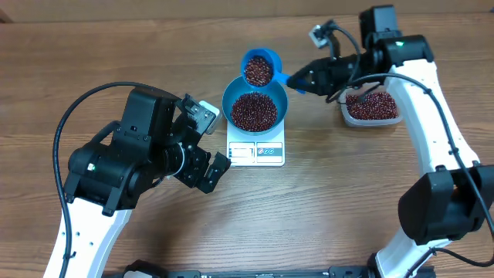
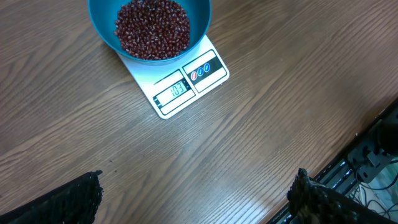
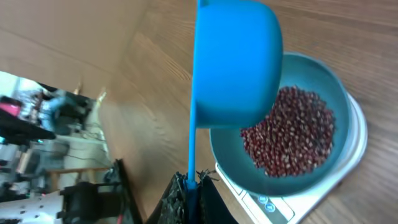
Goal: Scoop item into bowl and weigh 150g on scale
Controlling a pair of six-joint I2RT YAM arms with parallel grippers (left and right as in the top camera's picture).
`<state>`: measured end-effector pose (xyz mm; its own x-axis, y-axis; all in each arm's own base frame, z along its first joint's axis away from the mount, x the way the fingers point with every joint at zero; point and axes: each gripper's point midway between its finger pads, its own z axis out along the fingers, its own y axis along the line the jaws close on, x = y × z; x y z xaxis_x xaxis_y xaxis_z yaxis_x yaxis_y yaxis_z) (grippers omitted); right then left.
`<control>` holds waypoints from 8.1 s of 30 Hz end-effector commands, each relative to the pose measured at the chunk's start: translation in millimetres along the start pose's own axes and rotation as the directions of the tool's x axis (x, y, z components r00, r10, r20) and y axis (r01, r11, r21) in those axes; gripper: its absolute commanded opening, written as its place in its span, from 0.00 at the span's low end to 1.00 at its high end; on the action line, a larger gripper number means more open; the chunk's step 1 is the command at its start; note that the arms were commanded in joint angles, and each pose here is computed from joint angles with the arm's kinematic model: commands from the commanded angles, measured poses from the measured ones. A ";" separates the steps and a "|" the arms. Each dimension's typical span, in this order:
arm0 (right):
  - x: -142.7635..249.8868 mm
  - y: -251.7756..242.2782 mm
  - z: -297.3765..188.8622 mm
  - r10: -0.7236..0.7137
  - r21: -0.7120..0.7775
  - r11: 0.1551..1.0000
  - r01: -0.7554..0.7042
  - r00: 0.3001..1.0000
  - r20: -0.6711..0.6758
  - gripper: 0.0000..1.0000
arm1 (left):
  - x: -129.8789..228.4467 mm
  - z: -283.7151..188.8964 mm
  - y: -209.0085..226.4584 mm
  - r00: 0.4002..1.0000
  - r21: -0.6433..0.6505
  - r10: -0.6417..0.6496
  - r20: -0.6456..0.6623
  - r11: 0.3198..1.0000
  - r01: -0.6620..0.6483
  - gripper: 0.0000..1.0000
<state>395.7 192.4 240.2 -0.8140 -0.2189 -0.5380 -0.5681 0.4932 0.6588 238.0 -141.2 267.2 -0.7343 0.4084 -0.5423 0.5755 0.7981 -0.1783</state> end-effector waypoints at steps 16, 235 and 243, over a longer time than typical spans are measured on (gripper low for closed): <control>-13.1 5.3 -6.8 -0.307 0.027 0.951 0.307 0.951 0.029 0.04 | -0.8 0.8 -0.3 1.000 -0.003 0.027 -0.003 1.000 -0.027 0.99; -11.7 -4.2 -7.2 -0.792 0.065 0.607 0.792 0.610 -0.040 0.04 | -0.7 1.0 -0.3 1.000 -0.003 0.027 -0.003 1.000 -0.027 1.00; -11.4 -4.1 -7.2 -0.804 0.063 0.590 0.805 0.593 -0.042 0.04 | -0.7 1.1 -0.2 1.000 -0.003 0.027 -0.004 1.000 -0.027 1.00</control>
<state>404.7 184.5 231.3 -0.0932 -0.5755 -0.8125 -0.9818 0.1888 -0.0211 238.0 -141.3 267.2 -0.7343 0.4083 -0.5423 0.5756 0.7980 -0.1786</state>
